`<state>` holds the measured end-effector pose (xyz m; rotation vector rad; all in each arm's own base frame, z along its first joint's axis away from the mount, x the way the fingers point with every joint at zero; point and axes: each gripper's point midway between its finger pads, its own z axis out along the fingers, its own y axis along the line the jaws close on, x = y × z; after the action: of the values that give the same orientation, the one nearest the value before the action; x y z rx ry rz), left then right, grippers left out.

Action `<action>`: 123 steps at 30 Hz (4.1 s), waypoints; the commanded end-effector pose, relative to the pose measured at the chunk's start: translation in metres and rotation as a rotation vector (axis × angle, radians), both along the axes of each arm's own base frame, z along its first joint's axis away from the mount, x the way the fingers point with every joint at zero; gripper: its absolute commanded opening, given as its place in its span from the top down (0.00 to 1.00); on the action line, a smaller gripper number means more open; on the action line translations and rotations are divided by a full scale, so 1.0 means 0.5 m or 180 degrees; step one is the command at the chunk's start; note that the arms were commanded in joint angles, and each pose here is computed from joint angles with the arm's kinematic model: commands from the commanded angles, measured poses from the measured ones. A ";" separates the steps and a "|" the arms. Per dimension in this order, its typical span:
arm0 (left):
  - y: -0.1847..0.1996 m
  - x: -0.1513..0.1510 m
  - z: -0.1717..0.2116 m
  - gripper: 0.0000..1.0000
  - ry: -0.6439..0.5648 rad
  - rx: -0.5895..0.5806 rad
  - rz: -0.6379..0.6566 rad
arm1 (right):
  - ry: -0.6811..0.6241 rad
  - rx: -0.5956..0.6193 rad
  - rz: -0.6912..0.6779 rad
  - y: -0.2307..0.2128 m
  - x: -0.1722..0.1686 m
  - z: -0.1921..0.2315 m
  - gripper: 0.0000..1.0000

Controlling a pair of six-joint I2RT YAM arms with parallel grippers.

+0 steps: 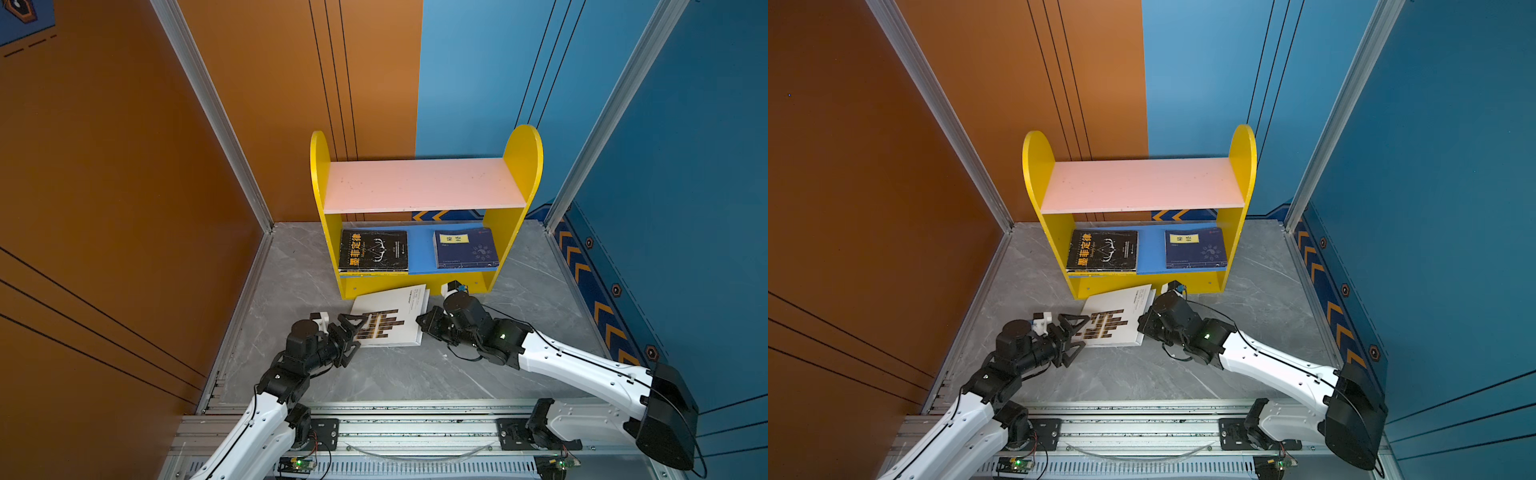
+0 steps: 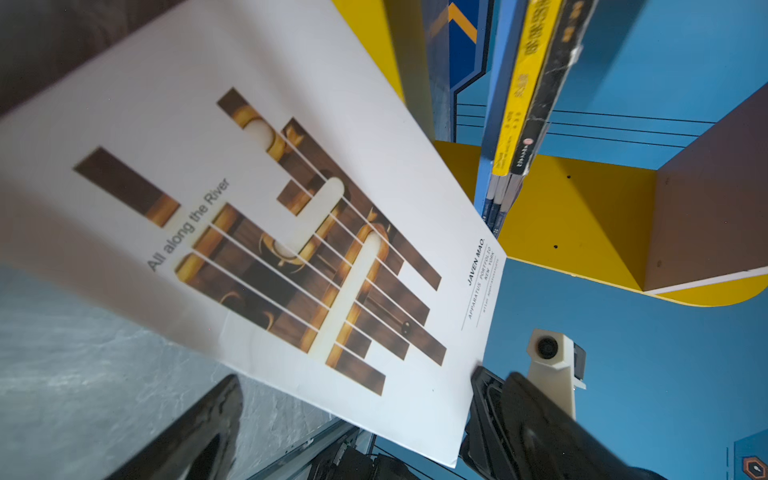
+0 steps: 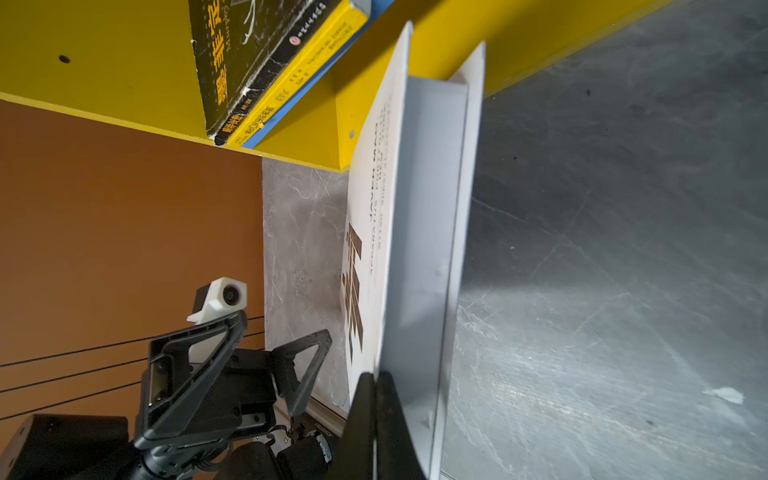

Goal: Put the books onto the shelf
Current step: 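Grip the white portfolio's edges with both grippers and tilt it up, then lift the white portfolio with both grippers onto the pink upper shelf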

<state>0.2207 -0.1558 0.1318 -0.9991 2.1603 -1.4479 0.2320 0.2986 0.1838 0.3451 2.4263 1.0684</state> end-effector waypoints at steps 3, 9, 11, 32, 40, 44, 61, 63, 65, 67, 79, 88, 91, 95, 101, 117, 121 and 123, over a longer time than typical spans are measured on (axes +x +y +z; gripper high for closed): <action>-0.015 0.004 -0.027 0.02 0.0135 -0.0150 0.0239 | 0.0014 0.0087 -0.0213 -0.015 0.000 -0.002 1.00; -0.029 -0.009 -0.051 0.02 0.0235 -0.0074 0.0169 | 0.0014 0.0267 -0.0305 -0.008 0.004 0.007 1.00; -0.029 -0.006 -0.059 0.02 0.0184 -0.0030 0.0240 | 0.0033 0.0305 -0.0343 -0.007 0.002 0.010 1.00; -0.013 0.054 -0.059 0.07 -0.0305 0.0099 0.0694 | 0.0363 0.0655 -0.0433 0.003 -0.012 0.005 1.00; -0.045 0.086 -0.026 0.18 -0.0559 -0.0005 0.0595 | 0.0462 0.0707 -0.0434 -0.001 -0.011 0.002 1.00; -0.058 0.086 -0.019 0.27 -0.0640 -0.0065 0.0567 | 0.0491 0.0732 -0.0464 -0.005 -0.009 -0.006 1.00; -0.052 0.078 0.007 0.70 -0.0701 -0.0191 0.0627 | 0.0469 0.0795 -0.0444 -0.020 -0.017 -0.005 0.53; -0.052 0.071 0.009 0.70 -0.0683 -0.0208 0.0601 | 0.0435 0.0777 -0.0443 -0.031 -0.018 0.004 0.38; -0.049 0.064 0.014 0.70 -0.0682 -0.0212 0.0580 | 0.0381 0.0787 -0.0449 -0.043 -0.018 0.018 0.28; -0.041 0.056 0.023 0.70 -0.0689 -0.0210 0.0594 | 0.0329 0.0798 -0.0465 -0.059 -0.017 0.033 0.22; 0.092 -0.064 0.161 0.73 -0.0860 0.0164 0.0742 | -0.0234 0.0821 -0.0734 -0.195 -0.013 0.166 0.12; 0.026 -0.138 0.455 0.72 -0.2130 0.0274 -0.0337 | -0.0994 0.0827 -0.0908 -0.288 0.027 0.331 0.06; 0.017 -0.130 0.544 0.73 -0.2528 0.0318 -0.0345 | -0.1340 0.0832 -0.0853 -0.293 0.030 0.400 0.02; 0.006 -0.112 0.668 0.73 -0.3124 0.0207 -0.0214 | -0.1742 0.0821 -0.0914 -0.313 0.027 0.476 0.00; -0.042 -0.052 0.785 0.72 -0.3493 0.0058 -0.0149 | -0.2156 0.0768 -0.1002 -0.337 0.022 0.560 0.00; -0.062 0.232 0.808 0.69 -0.3105 0.0169 0.1387 | -0.3005 0.0718 -0.0668 -0.192 0.172 0.695 0.01; -0.053 0.268 0.794 0.70 -0.2978 0.0184 0.1685 | -0.2998 0.0638 -0.0625 -0.153 0.222 0.697 0.00; -0.054 0.283 0.789 0.70 -0.2923 0.0177 0.1754 | -0.2908 0.0557 -0.0606 -0.133 0.251 0.683 0.00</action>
<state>0.3690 -0.2068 0.4772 -0.5453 1.3491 -1.1656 0.3523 0.2298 0.5039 0.1230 1.5301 1.0752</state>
